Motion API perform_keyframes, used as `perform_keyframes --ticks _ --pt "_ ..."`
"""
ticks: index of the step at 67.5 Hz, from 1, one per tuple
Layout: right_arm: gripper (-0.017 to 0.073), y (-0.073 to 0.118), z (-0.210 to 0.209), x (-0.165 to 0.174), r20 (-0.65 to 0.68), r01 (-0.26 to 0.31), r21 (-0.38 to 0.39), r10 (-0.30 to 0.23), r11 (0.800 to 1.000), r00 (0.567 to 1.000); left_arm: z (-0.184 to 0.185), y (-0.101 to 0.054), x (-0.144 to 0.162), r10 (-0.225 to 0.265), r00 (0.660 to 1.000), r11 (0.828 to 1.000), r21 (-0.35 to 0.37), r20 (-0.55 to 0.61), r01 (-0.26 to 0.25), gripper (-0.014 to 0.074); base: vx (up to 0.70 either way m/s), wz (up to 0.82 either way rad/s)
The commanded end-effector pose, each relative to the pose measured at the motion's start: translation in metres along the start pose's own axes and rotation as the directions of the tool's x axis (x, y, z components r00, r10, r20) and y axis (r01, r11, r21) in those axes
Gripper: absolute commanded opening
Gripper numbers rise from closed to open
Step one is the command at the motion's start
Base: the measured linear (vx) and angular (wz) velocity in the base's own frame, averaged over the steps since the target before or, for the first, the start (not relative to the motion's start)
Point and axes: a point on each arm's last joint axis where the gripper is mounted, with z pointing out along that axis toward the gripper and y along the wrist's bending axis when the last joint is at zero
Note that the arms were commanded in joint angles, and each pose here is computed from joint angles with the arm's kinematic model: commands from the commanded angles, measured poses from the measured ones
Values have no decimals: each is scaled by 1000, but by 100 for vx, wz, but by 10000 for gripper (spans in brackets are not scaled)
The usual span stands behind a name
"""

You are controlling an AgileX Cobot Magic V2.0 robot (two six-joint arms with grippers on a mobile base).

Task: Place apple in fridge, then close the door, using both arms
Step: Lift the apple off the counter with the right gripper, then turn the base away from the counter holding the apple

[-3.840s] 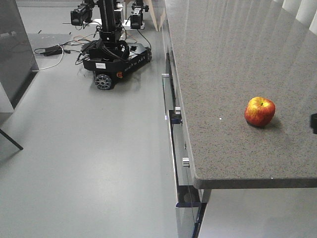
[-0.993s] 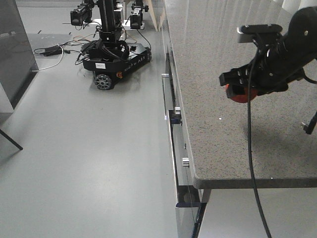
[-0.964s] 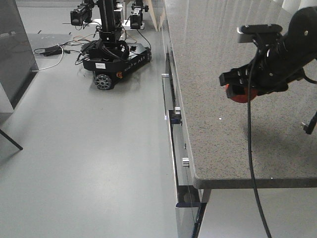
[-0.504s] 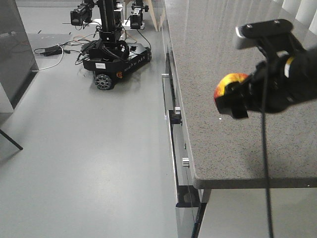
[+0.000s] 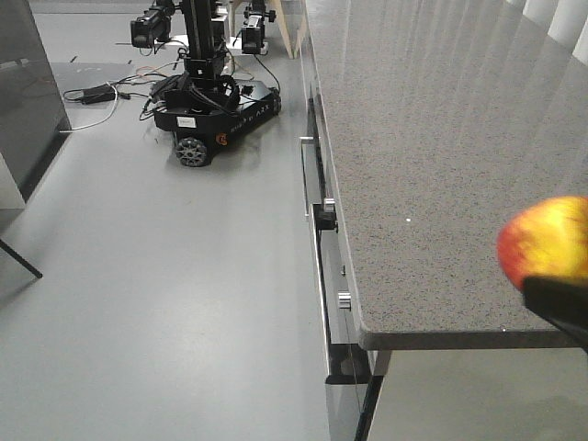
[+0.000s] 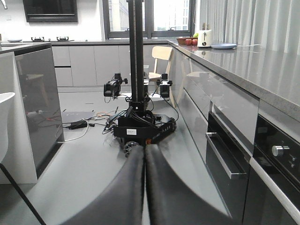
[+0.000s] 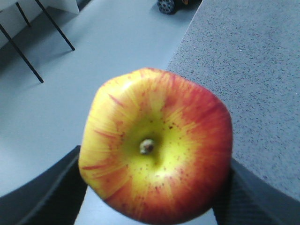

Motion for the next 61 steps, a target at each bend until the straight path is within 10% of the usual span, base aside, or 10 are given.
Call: perform_keyframes --ticks 1,61 --pt "360 0 -18 4 95 34 -3 -33 999 995 0 0 2 -17 998 1000 5 61 17 -6 0 0" --pt "360 -3 -49 38 148 48 -1 -48 999 988 0 0 2 -17 998 1000 5 61 17 -6 0 0"
